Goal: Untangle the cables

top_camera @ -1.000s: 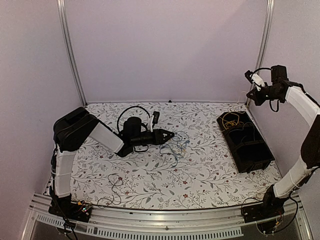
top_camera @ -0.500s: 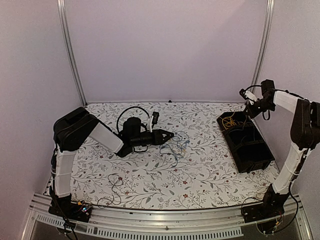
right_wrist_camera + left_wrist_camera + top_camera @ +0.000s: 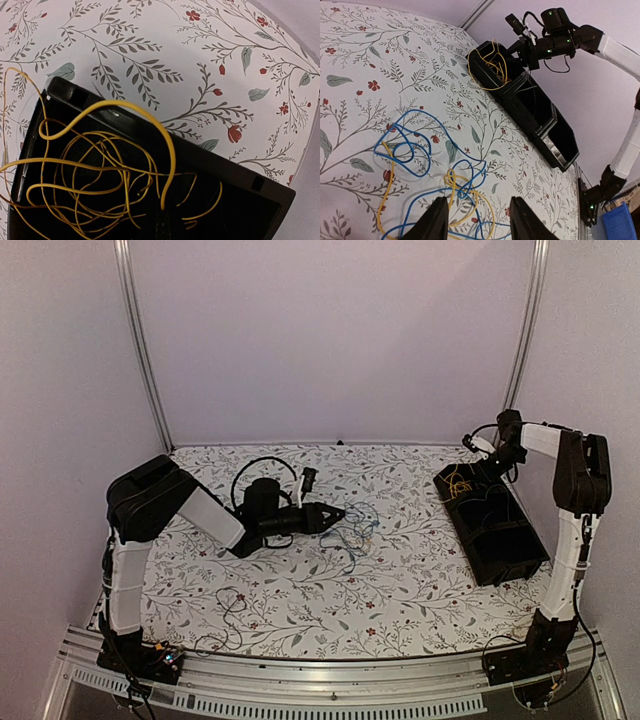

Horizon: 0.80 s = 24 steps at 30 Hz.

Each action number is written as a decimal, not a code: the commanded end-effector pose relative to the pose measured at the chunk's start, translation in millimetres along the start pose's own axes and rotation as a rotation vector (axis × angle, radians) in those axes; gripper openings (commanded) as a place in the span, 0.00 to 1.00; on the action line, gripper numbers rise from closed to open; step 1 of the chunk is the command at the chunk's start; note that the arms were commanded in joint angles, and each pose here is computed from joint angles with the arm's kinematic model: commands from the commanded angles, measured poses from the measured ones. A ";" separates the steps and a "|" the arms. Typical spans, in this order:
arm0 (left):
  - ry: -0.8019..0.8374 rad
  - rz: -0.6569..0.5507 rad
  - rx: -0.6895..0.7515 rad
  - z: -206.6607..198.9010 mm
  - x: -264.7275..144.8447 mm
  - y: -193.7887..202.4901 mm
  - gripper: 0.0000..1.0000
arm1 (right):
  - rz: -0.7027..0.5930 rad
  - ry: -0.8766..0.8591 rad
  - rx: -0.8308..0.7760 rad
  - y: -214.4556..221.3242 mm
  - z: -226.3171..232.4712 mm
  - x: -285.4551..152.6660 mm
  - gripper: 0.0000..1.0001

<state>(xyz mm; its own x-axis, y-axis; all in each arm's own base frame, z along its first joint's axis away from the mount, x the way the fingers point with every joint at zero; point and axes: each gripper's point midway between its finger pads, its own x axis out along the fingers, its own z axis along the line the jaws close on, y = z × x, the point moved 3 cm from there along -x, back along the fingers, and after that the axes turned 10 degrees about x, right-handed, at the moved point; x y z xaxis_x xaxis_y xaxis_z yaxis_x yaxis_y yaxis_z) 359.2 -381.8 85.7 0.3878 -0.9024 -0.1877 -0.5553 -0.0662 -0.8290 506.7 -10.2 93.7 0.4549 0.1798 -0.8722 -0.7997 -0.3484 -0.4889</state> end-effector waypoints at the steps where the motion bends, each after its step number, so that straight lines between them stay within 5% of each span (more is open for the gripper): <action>1: 0.014 -0.039 0.020 -3.0 -8.8 -12.4 0.45 | 0.051 0.018 0.018 -0.9 1.2 0.9 0.00; 3: 0.024 -0.041 0.019 -4.9 -10.0 -12.8 0.45 | 0.069 0.017 0.023 -0.8 2.8 -4.3 0.02; 8: 0.044 -0.032 0.020 -11.2 -14.0 -12.9 0.45 | 0.052 0.069 0.037 -9.2 3.5 -51.2 0.28; 13: 0.048 -0.028 0.035 -14.5 -17.6 -15.4 0.45 | -0.001 0.095 0.036 -20.8 14.9 -102.6 0.43; 19: 0.044 -0.042 0.042 -17.7 -20.8 -21.2 0.45 | 0.024 0.083 -0.096 -31.3 72.9 -99.9 0.51; 24: 0.036 -0.056 0.046 -21.2 -26.0 -27.0 0.45 | 0.017 -0.019 -0.196 -46.5 121.6 -72.1 0.47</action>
<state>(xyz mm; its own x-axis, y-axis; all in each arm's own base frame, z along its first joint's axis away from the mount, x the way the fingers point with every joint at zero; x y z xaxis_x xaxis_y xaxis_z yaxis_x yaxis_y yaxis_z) 345.8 -372.7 100.7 0.3689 -0.9137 -0.1707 -0.5461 -0.0645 -0.8353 464.7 71.2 204.0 0.5060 0.1485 -0.8497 -0.7220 -0.4661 -0.5114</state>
